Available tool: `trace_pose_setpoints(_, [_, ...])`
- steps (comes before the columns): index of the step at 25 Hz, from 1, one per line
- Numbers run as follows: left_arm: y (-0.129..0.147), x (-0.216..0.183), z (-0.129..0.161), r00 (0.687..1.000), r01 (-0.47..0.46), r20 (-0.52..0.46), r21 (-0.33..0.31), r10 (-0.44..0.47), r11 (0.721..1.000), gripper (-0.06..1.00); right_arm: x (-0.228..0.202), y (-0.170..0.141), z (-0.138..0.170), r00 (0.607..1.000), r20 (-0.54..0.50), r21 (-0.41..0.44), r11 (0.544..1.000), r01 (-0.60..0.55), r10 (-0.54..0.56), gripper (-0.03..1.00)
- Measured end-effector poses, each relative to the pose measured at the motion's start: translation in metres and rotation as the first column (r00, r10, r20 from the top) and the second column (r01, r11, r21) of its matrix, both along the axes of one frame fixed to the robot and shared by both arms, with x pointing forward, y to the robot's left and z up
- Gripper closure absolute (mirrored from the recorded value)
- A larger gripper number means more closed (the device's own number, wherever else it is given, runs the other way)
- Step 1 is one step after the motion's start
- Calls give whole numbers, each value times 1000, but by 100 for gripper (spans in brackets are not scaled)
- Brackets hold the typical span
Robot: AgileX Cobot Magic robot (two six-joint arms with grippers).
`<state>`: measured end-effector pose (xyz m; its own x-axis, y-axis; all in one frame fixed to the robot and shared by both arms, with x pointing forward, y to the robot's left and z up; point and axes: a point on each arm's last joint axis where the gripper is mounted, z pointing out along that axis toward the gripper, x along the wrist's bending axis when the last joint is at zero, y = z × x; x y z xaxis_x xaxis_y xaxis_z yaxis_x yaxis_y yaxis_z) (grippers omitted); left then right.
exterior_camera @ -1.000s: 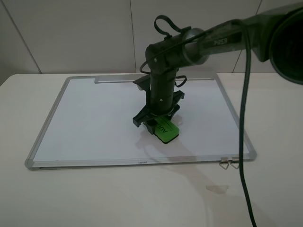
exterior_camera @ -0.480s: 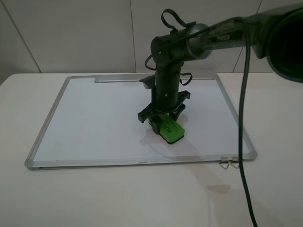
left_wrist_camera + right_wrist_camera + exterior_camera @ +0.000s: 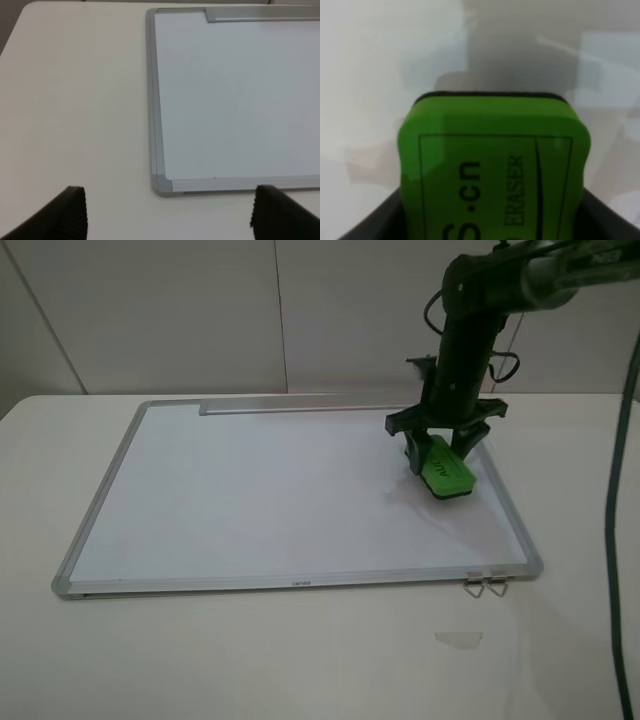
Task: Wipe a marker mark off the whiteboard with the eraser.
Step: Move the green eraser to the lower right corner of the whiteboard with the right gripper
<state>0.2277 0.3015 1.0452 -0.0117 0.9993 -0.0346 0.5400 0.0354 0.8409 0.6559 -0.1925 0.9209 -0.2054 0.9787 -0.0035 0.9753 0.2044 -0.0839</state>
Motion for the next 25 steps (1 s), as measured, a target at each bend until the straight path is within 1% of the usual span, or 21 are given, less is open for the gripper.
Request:
trace_pose_setpoints(3, [0,0,0,1000,0,0,0,0,1000,26,4,-23,12,997,26,6,998,70,-70,38])
trace_pose_setpoints(5, [0,0,0,1000,0,0,0,0,1000,26,3,-35,16,994,34,-7,995,101,-100,38])
trace_pose_setpoints(7, [0,0,0,1000,0,0,0,0,1000,26,-4,-43,16,992,30,-21,992,124,-124,38])
trace_pose_setpoints(10, [0,0,0,1000,0,0,0,0,1000,26,-17,-52,8,990,36,-26,990,139,-138,38])
trace_pose_setpoints(13, [0,0,0,1000,0,0,0,0,1000,26,-31,-56,-7,990,36,-33,990,139,-138,38])
trace_pose_setpoints(19, [0,0,0,1000,0,0,0,0,1000,26,-50,-57,-38,984,69,0,986,167,-167,38])
trace_pose_setpoints(25, [0,0,0,1000,0,0,0,0,1000,26,-58,-58,-43,979,101,10,985,175,-175,38])
